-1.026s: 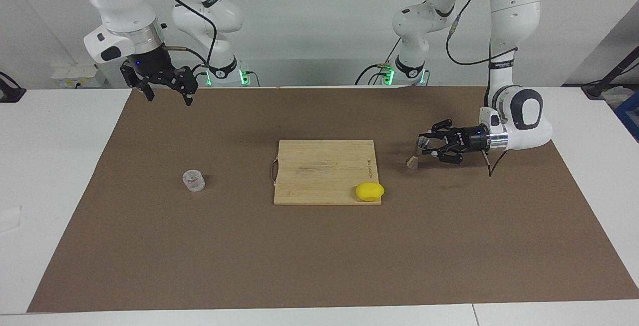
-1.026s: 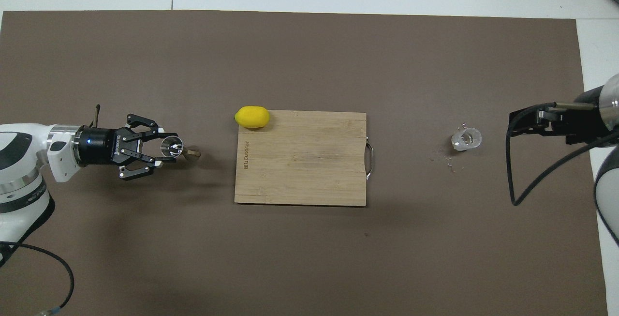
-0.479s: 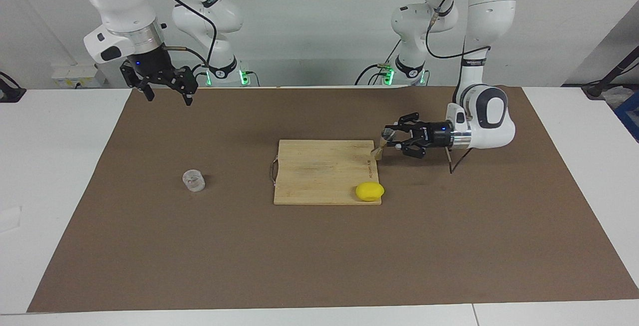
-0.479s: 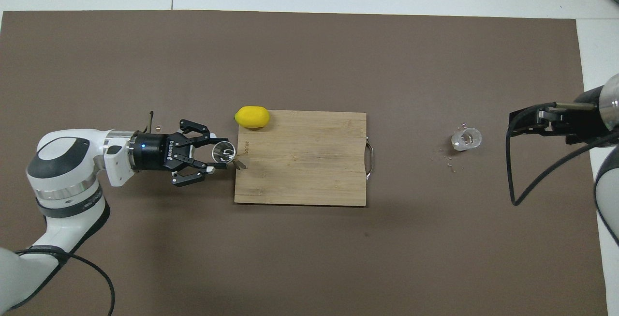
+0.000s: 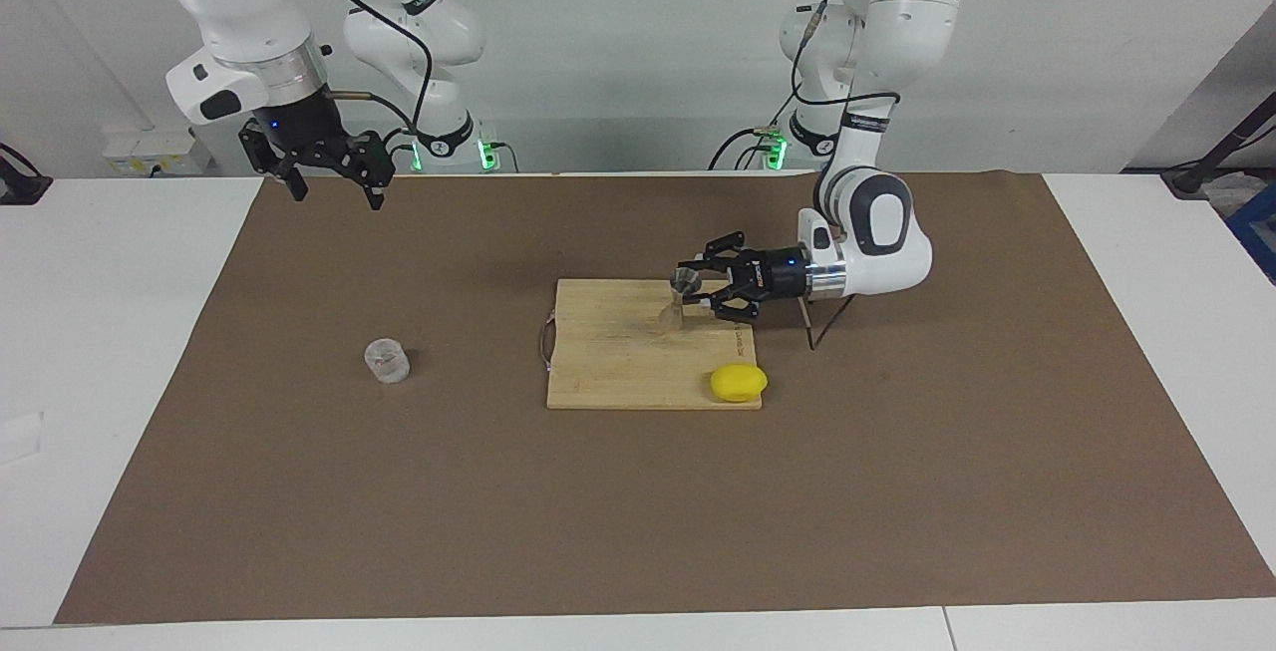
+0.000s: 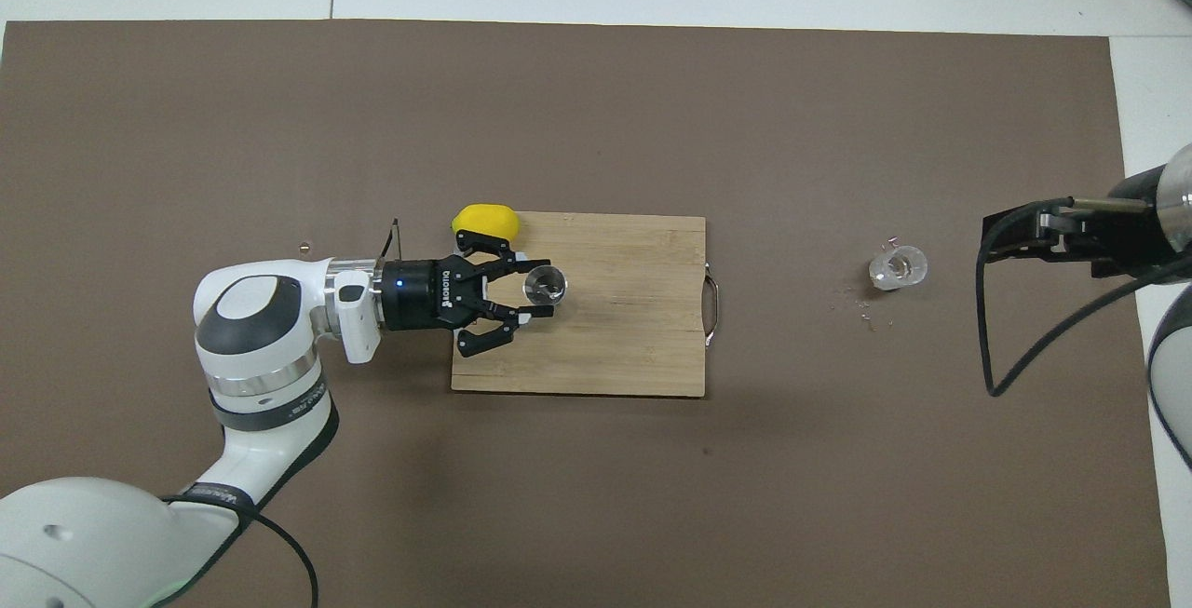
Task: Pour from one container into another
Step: 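Carry the metal cup with the left gripper onto the cutting board, then release the cup on the board while the right gripper reaches the glass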
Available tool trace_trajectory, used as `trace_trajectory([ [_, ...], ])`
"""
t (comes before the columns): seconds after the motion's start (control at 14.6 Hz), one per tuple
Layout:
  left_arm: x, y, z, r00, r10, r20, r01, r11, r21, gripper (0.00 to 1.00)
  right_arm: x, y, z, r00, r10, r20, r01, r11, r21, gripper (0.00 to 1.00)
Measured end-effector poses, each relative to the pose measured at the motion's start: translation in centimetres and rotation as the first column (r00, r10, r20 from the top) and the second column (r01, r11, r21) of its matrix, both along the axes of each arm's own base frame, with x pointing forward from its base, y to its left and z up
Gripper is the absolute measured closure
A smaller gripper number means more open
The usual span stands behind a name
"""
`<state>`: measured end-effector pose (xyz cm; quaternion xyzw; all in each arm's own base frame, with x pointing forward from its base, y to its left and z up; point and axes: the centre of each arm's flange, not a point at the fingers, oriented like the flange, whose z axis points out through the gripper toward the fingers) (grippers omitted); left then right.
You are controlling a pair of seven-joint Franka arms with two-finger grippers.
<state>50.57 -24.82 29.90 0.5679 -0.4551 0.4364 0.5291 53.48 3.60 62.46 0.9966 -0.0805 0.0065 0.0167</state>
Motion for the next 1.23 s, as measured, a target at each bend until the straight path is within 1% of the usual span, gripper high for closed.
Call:
trace_trajectory([
  [0.07,-0.5,-1.8,-0.1,1.000,0.022,0.010,-0.022,1.000,0.008,0.49,-0.1,-0.1,0.2,1.000,-0.002,0.003,0.002,1.000,0.000,0.00],
  [0.27,-2.7,-6.8,-0.8,0.993,0.087,0.075,-0.090,0.995,0.034,0.49,-0.2,-0.5,0.4,1.000,-0.010,0.008,0.010,1.000,0.000,0.00],
  [0.41,-4.1,-9.1,-1.4,0.989,0.112,0.100,-0.118,0.991,0.060,0.49,-0.2,-0.6,0.4,1.000,-0.026,0.009,0.026,1.000,0.000,0.00],
  [0.55,-4.6,-9.7,-1.8,0.985,0.114,0.127,-0.124,0.990,0.073,0.49,-0.2,-0.6,0.4,0.998,-0.063,0.011,0.063,0.998,0.001,0.00],
  [0.75,-4.2,-9.0,-2.1,0.978,0.124,0.168,-0.140,0.986,0.091,0.49,-0.1,-0.6,0.5,0.991,-0.132,0.019,0.131,0.991,0.004,0.00],
  [0.89,-4.0,-8.9,-2.3,0.972,0.131,0.194,-0.152,0.983,0.098,0.49,0.0,-0.6,0.4,0.974,-0.224,0.030,0.224,0.974,0.009,0.00],
  [1.03,-4.0,-8.8,-2.3,0.969,0.140,0.205,-0.162,0.982,0.098,0.49,0.4,-0.6,-0.1,0.947,-0.320,0.032,0.320,0.947,0.014,0.00],
  [1.16,-3.9,-8.8,-2.2,0.968,0.143,0.207,-0.166,0.981,0.101,0.48,0.9,-1.0,-0.9,0.909,-0.415,0.028,0.415,0.910,0.016,0.00],
  [1.23,-3.9,-8.8,-2.2,0.967,0.145,0.209,-0.169,0.980,0.105,0.48,1.1,-1.3,-1.6,0.880,-0.475,0.019,0.474,0.880,0.018,0.00],
])
